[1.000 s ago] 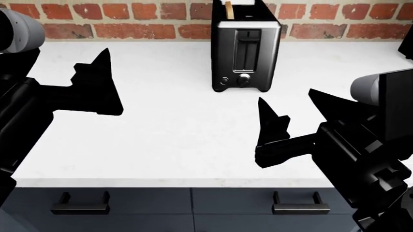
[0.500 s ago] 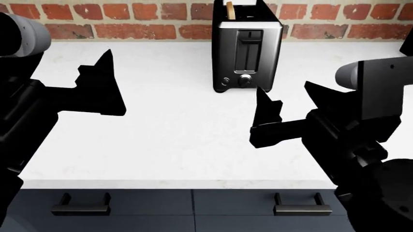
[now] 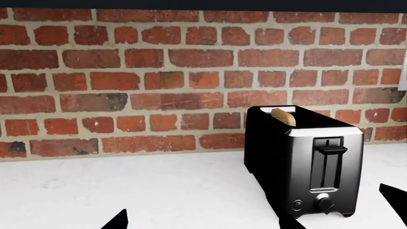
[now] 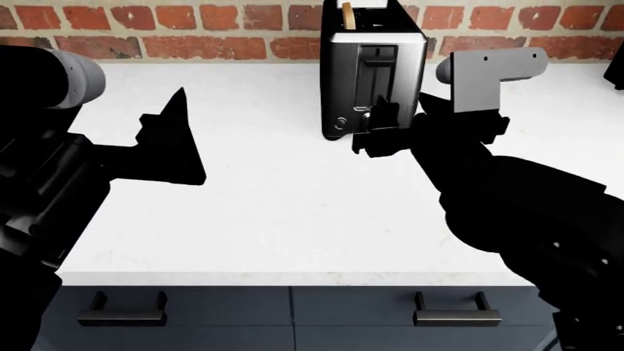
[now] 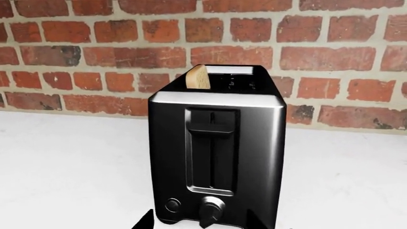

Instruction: Push down the lever of the toaster to turn it on.

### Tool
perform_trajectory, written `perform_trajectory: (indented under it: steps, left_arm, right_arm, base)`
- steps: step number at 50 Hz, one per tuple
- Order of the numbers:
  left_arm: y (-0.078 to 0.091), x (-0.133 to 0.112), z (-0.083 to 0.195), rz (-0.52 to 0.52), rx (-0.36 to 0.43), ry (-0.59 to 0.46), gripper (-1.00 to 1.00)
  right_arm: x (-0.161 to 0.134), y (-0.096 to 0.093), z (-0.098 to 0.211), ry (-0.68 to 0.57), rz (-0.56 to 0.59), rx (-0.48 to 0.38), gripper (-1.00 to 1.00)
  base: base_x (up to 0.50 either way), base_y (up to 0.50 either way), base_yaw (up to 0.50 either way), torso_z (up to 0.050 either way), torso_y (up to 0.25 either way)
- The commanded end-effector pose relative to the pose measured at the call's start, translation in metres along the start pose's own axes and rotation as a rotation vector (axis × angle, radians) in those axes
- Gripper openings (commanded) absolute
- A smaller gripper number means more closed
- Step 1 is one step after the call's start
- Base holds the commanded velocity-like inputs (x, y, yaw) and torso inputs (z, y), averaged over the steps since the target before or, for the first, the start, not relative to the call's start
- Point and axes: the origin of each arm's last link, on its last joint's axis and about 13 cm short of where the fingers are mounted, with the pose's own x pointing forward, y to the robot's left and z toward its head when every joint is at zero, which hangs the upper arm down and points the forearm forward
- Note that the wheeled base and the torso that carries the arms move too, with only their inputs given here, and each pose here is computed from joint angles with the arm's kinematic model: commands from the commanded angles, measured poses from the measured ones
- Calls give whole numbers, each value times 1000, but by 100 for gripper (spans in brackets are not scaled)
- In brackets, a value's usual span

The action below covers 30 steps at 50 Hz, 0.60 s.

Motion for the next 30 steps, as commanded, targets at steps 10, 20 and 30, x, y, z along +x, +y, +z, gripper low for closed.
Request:
perform_trajectory:
  steps: [10, 20, 30]
  left_arm:
    - [-2, 2, 0, 0, 0, 0, 100]
    - [0, -1, 0, -2, -1, 2, 100]
    - [0, 3, -9, 6, -1, 10, 100]
  right_arm:
    - [29, -3, 13, -41, -26, -39, -100]
    - [32, 2, 25, -67, -18, -31, -100]
    - [66, -3, 26, -61, -48, -5, -100]
  base:
    - [0, 0, 0, 0, 0]
    - [0, 0, 0, 0, 0]
    - [0, 0, 0, 0, 0]
